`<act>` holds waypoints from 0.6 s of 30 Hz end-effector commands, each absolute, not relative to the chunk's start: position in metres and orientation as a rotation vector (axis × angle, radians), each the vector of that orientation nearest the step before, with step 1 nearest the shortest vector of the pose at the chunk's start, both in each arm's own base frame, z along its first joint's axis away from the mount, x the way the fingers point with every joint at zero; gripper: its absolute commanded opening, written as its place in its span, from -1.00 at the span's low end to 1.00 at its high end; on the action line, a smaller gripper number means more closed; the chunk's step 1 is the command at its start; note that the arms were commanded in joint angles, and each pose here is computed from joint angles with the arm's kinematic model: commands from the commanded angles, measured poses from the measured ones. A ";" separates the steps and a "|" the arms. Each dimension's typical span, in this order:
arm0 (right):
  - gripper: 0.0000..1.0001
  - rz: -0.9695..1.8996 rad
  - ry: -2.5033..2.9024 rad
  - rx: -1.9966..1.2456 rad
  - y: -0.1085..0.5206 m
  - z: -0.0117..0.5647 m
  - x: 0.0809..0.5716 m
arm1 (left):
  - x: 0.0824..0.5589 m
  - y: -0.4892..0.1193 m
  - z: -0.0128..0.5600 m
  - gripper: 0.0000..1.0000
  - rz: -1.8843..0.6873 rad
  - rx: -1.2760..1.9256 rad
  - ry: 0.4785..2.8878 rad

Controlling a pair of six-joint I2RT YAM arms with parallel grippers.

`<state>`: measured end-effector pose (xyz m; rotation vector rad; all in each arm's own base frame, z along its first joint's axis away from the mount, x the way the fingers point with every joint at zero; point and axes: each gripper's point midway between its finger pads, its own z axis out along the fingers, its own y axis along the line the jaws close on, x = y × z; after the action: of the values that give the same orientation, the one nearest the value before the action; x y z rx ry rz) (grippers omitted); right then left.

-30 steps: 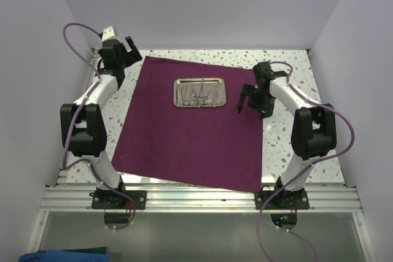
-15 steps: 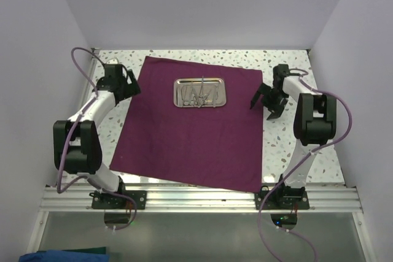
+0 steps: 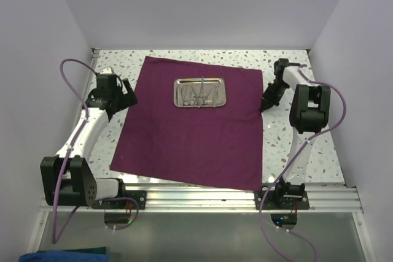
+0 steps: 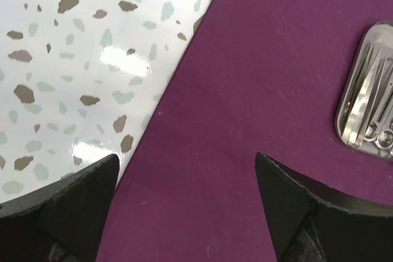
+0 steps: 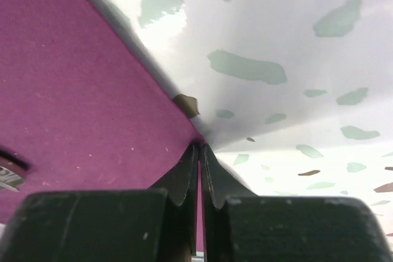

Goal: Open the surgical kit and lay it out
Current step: Smooth out the surgical kit at the center of the board.

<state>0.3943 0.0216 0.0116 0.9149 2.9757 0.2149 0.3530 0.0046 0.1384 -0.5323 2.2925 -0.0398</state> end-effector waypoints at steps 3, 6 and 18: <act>-1.00 0.356 2.820 0.819 0.039 -0.008 0.463 | 0.331 0.003 0.143 0.90 -0.048 -0.561 2.297; -1.00 0.355 2.805 0.813 0.038 -0.004 0.476 | 0.327 0.002 0.142 0.90 -0.056 -0.568 2.304; -1.00 0.328 2.610 0.829 0.011 0.050 0.545 | 0.330 -0.010 0.152 0.91 -0.113 -0.569 2.296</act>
<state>0.4937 0.0303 0.0211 0.8462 2.8207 0.3352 0.3286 -0.0028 0.1367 -0.5718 2.3220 -0.0722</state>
